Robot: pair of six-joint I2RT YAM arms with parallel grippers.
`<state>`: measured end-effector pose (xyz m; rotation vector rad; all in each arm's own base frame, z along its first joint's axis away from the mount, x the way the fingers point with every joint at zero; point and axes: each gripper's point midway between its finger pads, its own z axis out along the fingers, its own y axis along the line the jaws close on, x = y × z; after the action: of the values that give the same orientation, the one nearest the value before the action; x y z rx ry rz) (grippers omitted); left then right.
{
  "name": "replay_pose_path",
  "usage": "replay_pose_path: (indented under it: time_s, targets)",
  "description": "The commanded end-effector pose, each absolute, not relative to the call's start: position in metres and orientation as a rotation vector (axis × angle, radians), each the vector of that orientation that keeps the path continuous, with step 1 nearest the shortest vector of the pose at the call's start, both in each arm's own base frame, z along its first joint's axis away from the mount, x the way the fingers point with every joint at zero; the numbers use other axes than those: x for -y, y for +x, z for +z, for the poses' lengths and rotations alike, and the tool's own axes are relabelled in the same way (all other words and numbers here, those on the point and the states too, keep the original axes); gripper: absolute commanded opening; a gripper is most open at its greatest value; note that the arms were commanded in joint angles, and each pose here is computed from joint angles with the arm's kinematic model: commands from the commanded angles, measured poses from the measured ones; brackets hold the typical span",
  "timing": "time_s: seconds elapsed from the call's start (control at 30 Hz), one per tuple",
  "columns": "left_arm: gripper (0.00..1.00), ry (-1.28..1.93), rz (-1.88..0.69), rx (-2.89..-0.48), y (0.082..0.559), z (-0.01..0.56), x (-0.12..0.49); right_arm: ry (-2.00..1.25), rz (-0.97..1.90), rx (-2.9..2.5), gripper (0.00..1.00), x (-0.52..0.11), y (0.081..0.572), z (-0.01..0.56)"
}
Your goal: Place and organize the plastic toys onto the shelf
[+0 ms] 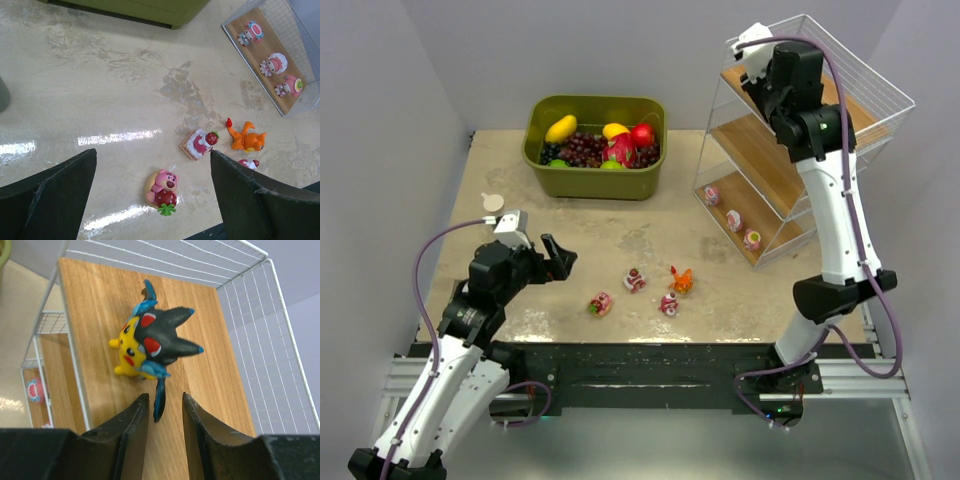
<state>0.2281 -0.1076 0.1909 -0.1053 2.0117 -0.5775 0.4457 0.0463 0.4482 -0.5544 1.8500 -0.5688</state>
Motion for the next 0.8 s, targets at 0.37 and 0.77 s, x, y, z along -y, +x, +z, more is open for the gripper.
replay_pose_path:
  time_s: [0.37,0.77]
  targets:
    - [0.99,-0.116,-0.577,-1.984,0.231,0.197,0.106,-0.854,-0.429,-1.728,0.41,-0.071,0.365,0.471]
    - [1.00,-0.110,-0.587,-1.968,0.230,0.201,0.107,-0.880,0.341,-1.500,0.49,-0.180,0.268,0.502]
